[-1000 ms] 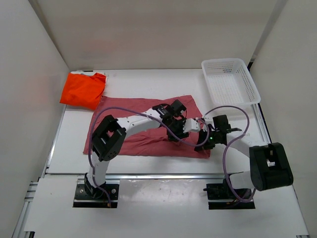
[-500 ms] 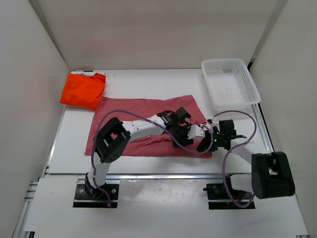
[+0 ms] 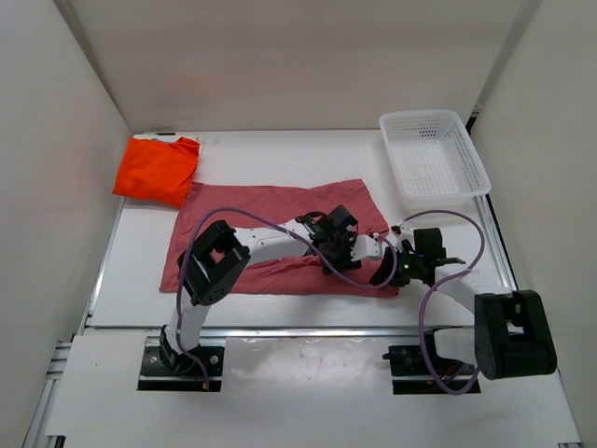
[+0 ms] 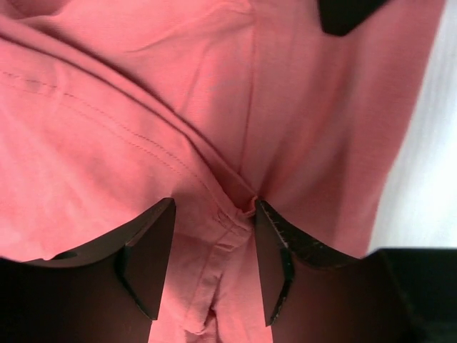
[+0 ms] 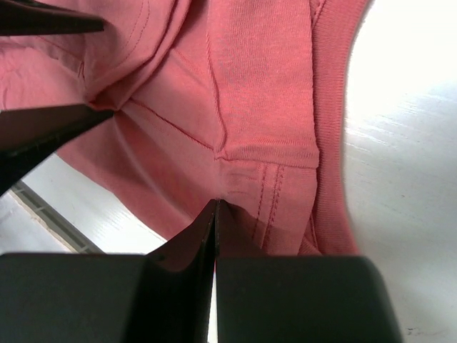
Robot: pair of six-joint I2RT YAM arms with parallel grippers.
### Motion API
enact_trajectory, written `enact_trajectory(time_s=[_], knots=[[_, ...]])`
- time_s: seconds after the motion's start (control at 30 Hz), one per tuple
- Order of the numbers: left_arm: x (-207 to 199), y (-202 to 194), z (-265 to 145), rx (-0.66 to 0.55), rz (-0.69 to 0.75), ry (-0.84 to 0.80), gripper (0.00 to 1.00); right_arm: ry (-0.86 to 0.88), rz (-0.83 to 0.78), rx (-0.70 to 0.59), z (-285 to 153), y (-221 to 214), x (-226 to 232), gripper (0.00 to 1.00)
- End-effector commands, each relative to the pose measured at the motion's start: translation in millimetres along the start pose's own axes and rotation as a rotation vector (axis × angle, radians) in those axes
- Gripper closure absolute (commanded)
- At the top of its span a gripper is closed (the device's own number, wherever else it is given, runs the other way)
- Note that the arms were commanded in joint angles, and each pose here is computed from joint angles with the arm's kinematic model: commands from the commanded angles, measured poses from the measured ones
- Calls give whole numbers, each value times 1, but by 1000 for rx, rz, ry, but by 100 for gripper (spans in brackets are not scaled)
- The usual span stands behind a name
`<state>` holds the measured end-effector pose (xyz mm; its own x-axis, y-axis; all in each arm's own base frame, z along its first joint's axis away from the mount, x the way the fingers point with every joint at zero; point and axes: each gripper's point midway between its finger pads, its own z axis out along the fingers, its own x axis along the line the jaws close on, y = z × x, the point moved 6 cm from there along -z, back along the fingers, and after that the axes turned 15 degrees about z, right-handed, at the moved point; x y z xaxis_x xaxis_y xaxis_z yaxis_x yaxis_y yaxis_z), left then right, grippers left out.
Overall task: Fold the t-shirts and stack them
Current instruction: Fold the flattened tshirt in 1/3 of the way
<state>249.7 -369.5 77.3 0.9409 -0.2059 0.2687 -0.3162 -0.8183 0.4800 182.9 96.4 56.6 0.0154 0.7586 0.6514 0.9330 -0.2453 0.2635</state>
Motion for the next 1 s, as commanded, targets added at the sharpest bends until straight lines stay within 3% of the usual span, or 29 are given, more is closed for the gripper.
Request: enact_trajectory(time_s=[0.0,0.17,0.23,0.3,0.4,0.6,0.77,0.87,0.97], knots=[[13,5,-1,-18,-6,53,42,-9,-2,19,0,-9,-4,99],[5,5,4,-21,-1,9,54,-14,4,22,0,-10,-6,100],[5,4,3,-24,-5,3,66,-1,2,22,0,-10,-4,100],[6,5,4,-24,-13,11,86,-4,-3,20,0,-10,-5,100],[19,3,-1,-19,-69,63,100,-10,3,24,0,-11,-5,100],[68,-17,-23,9,-229,224,100,-9,13,30,0,-12,-6,100],[80,-35,-28,74,-273,314,95,-6,6,39,0,-15,-5,100],[80,-49,-30,130,-303,357,87,-3,5,26,-1,-11,-5,100],[81,-57,-36,160,-335,399,65,-9,6,48,-1,-14,-6,100]])
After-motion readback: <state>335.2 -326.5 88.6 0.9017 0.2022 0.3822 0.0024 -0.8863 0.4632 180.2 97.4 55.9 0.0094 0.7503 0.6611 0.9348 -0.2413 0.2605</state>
